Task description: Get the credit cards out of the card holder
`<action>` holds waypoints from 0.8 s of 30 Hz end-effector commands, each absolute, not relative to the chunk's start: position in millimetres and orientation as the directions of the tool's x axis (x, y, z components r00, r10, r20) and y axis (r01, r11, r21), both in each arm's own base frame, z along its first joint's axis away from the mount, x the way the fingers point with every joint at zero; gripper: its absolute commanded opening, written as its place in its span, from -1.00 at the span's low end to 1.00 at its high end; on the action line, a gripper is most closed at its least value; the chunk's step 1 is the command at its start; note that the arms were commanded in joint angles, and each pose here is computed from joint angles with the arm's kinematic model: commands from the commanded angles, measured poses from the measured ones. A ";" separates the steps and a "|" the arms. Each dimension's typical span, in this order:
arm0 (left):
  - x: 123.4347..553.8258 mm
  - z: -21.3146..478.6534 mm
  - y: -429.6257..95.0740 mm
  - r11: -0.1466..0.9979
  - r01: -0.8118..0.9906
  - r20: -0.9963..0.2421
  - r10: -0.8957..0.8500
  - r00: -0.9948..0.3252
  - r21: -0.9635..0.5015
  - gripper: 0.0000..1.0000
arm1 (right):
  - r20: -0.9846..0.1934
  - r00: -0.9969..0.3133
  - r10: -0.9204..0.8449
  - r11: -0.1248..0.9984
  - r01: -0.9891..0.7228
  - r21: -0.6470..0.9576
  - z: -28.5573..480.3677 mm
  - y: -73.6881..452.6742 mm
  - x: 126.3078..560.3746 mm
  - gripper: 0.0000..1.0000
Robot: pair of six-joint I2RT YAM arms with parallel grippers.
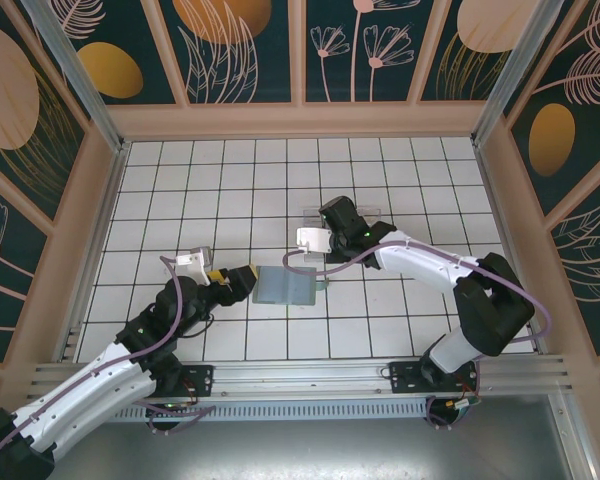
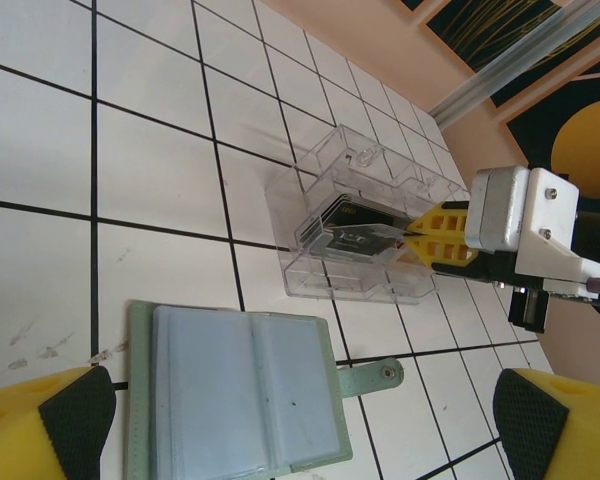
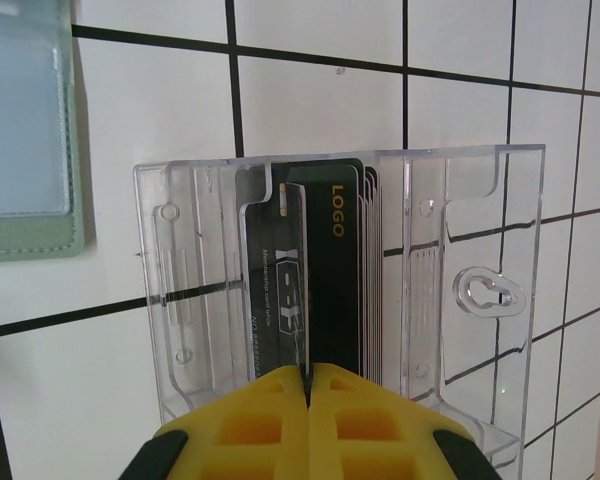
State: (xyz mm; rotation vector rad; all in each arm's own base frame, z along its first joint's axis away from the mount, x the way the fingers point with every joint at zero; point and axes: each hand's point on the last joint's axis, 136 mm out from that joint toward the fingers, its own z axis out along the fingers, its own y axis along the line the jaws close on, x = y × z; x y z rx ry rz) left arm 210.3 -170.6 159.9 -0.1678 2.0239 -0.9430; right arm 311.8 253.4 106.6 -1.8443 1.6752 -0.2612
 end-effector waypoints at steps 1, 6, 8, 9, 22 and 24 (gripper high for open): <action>209.5 155.0 -170.1 0.707 0.221 -0.660 -0.436 -0.612 -0.672 0.97 | -0.267 0.176 -0.947 0.007 -0.823 -0.567 102.3 256.1 318.1 -0.74; 209.2 153.8 -169.1 0.708 0.216 -0.659 -0.438 -0.612 -0.672 0.97 | -0.266 0.169 -0.949 0.016 -0.817 -0.576 102.5 257.1 322.6 -0.51; 209.0 153.5 -168.9 0.709 0.218 -0.660 -0.437 -0.611 -0.671 0.97 | -0.264 0.166 -0.950 0.021 -0.812 -0.584 103.6 256.9 325.3 -0.48; 209.3 153.2 -168.6 0.710 0.216 -0.660 -0.438 -0.611 -0.670 0.97 | -0.262 0.163 -0.951 0.024 -0.807 -0.589 104.4 256.6 327.0 -0.47; 210.6 143.5 -165.6 0.726 0.185 -0.654 -0.439 -0.617 -0.662 0.97 | -0.405 0.086 -0.910 0.199 -0.767 -0.610 145.6 266.4 343.8 -0.25; 212.2 137.0 -163.0 0.741 0.156 -0.648 -0.440 -0.622 -0.653 0.97 | -0.484 0.033 -0.874 0.291 -0.763 -0.578 160.2 270.2 344.6 -0.25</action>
